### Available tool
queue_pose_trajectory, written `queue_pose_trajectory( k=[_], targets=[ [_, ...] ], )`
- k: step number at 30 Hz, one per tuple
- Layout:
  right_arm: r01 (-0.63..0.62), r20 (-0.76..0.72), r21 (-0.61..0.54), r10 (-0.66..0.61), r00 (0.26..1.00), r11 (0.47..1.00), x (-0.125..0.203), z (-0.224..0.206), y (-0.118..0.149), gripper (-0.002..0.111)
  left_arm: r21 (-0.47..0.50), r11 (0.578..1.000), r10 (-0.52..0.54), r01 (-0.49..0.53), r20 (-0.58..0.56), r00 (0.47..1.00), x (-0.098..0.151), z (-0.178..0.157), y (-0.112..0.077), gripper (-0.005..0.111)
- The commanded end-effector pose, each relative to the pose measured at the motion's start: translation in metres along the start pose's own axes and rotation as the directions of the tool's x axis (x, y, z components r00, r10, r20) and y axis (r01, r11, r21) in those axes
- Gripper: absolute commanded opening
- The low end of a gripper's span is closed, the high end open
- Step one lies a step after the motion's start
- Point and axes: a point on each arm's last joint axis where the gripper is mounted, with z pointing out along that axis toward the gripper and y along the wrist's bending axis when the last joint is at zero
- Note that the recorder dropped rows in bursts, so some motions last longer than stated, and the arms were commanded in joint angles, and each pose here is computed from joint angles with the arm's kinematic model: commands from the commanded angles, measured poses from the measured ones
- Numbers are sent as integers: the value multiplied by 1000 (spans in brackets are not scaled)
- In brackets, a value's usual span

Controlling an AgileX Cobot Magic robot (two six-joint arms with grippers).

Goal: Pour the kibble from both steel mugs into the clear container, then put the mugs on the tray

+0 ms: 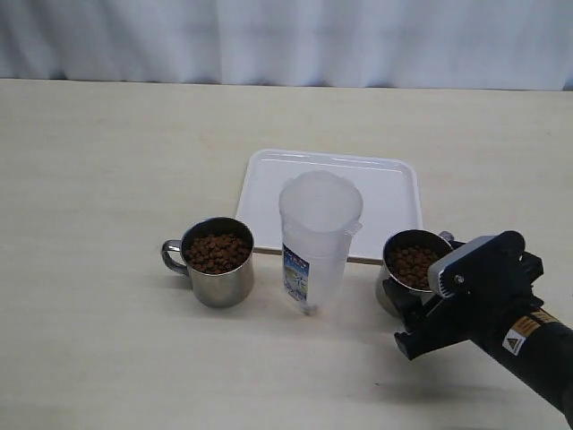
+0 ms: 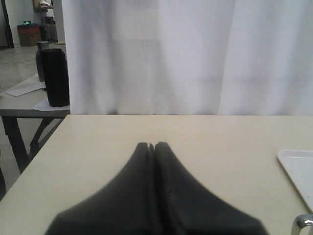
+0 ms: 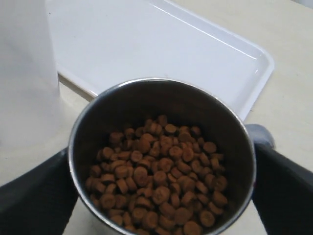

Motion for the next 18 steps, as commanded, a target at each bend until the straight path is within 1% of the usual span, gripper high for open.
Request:
queue_pose_trajectory(
  k=[1,4,9,11,13,18],
  targets=[
    [38,-126,-18,-40,991,999,12,2,1,67,8,1000,-5,5,2,1000,0,0,-1,0],
    [32,-140,-16,-34,990,999,11,5,1,84,8,1000,-5,5,2,1000,0,0,-1,0],
    [23,-134,-1,-23,991,1000,9,7,0,84,8,1000,-5,5,2,1000,0,0,-1,0],
    [5,-122,4,-4,993,1000,8,7,0,84,8,1000,-5,5,2,1000,0,0,-1,0],
    [14,-97,-23,-16,995,1000,6,7,2,84,8,1000,-5,5,2,1000,0,0,-1,0],
    [-4,-60,-3,4,998,1000,2,8,0,84,8,1000,-5,5,2,1000,0,0,-1,0]
  ],
)
